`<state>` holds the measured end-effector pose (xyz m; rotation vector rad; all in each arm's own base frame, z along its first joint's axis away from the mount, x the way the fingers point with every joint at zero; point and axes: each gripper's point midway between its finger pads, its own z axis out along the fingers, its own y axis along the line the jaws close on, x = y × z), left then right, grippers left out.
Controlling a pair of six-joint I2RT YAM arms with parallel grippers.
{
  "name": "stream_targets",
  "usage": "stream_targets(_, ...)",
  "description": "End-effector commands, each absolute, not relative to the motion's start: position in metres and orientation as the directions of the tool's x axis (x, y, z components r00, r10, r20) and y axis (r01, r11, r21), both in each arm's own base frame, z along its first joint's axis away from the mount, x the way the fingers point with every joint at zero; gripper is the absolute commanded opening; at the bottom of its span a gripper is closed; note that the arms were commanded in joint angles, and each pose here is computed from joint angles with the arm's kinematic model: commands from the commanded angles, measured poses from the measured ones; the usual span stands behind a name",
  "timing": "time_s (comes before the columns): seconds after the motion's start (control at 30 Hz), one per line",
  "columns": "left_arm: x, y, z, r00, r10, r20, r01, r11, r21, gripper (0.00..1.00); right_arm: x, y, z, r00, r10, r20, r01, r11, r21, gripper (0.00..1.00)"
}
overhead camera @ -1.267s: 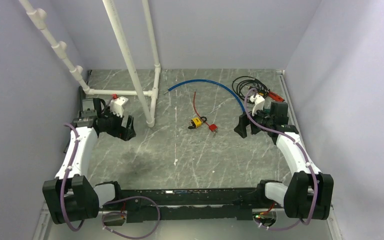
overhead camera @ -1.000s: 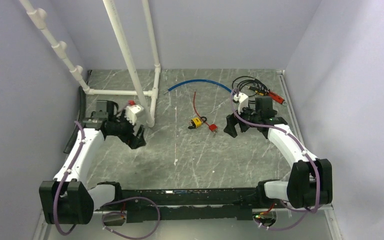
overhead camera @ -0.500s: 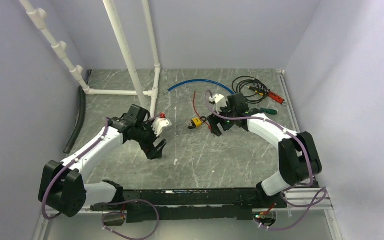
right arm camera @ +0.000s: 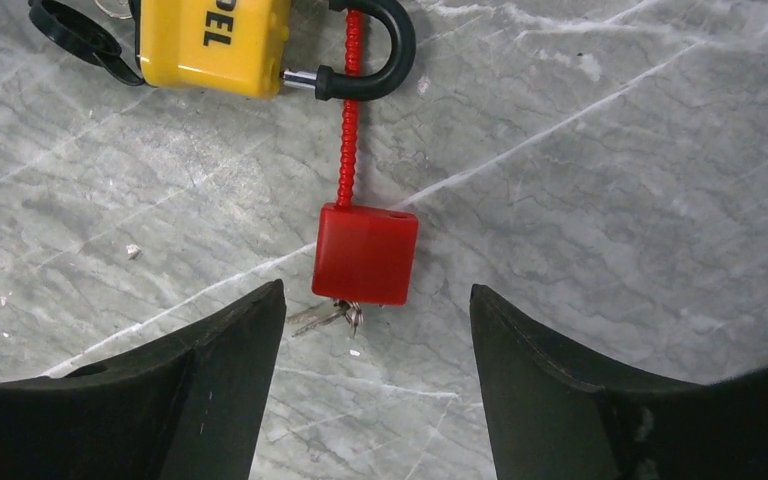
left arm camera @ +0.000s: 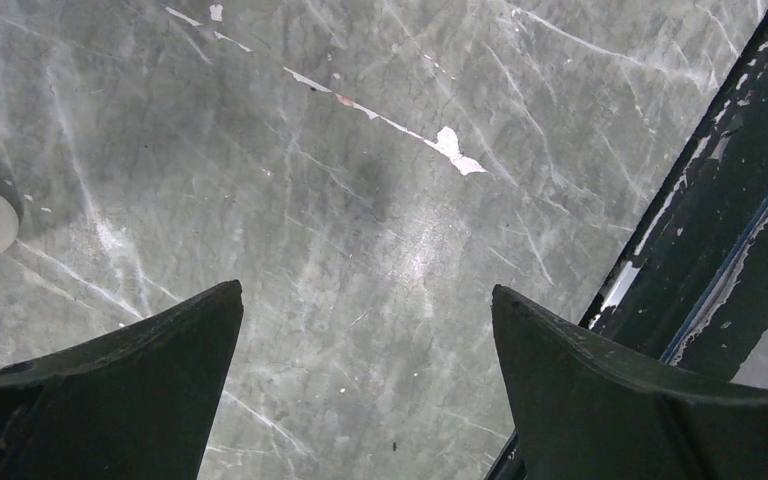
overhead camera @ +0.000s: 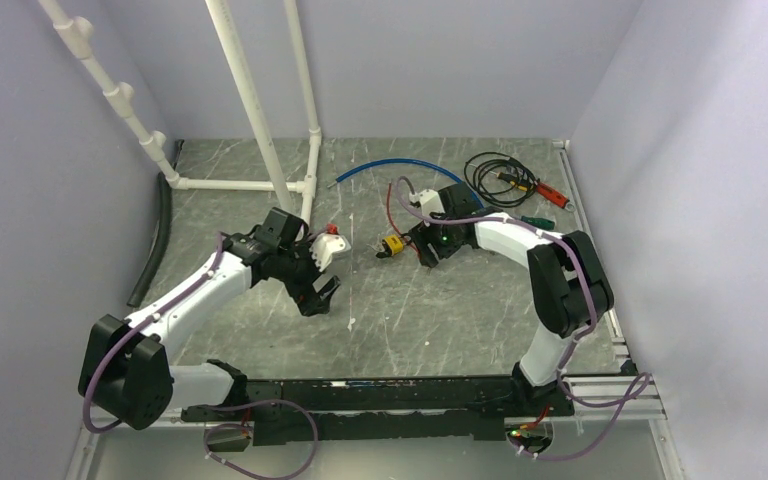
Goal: Lock with the key
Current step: Pick up the lock from the center of the board.
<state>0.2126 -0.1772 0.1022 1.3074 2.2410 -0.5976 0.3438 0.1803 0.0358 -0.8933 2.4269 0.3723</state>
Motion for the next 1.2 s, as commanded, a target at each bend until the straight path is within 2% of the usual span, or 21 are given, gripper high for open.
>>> stream_targets(0.0, 0.224, -0.186, 0.119, -0.401, 0.658, -0.638, 0.889, 0.447, -0.098, 0.99, 0.353, 0.191, 0.042, -0.647, -0.501, -0.575, -0.660, 0.746, 0.092, 0.69)
stream_targets(0.27, 0.229, -0.188, 0.125, -0.385, 0.667, -0.638, 0.895, 0.439, -0.080, 0.99, 0.357, 0.191, 0.027, -0.660, -0.502, -0.559, -0.647, 0.758, 0.084, 0.56)
stream_targets(0.37, 0.230, -0.190, 0.128, -0.376, 0.671, -0.639, 0.900, 0.430, -0.078, 1.00, 0.357, 0.192, 0.027, -0.664, -0.500, -0.556, -0.646, 0.758, 0.089, 0.48)
stream_targets(0.67, 0.229, -0.199, 0.141, -0.308, 0.706, -0.638, 0.932, 0.359, -0.052, 0.99, 0.363, 0.170, 0.060, -0.681, -0.415, -0.604, -0.596, 0.793, 0.128, 0.00)
stream_targets(0.97, 0.234, -0.220, 0.159, -0.264, 0.736, -0.624, 0.942, 0.336, -0.002, 1.00, 0.372, 0.138, 0.147, -0.595, -0.256, -0.762, -0.595, 0.777, 0.204, 0.00)
stream_targets(1.17, 0.238, -0.237, 0.187, -0.168, 0.717, -0.677, 0.959, 0.278, 0.056, 0.99, 0.356, 0.137, 0.190, -0.540, -0.224, -0.812, -0.662, 0.708, 0.245, 0.00)
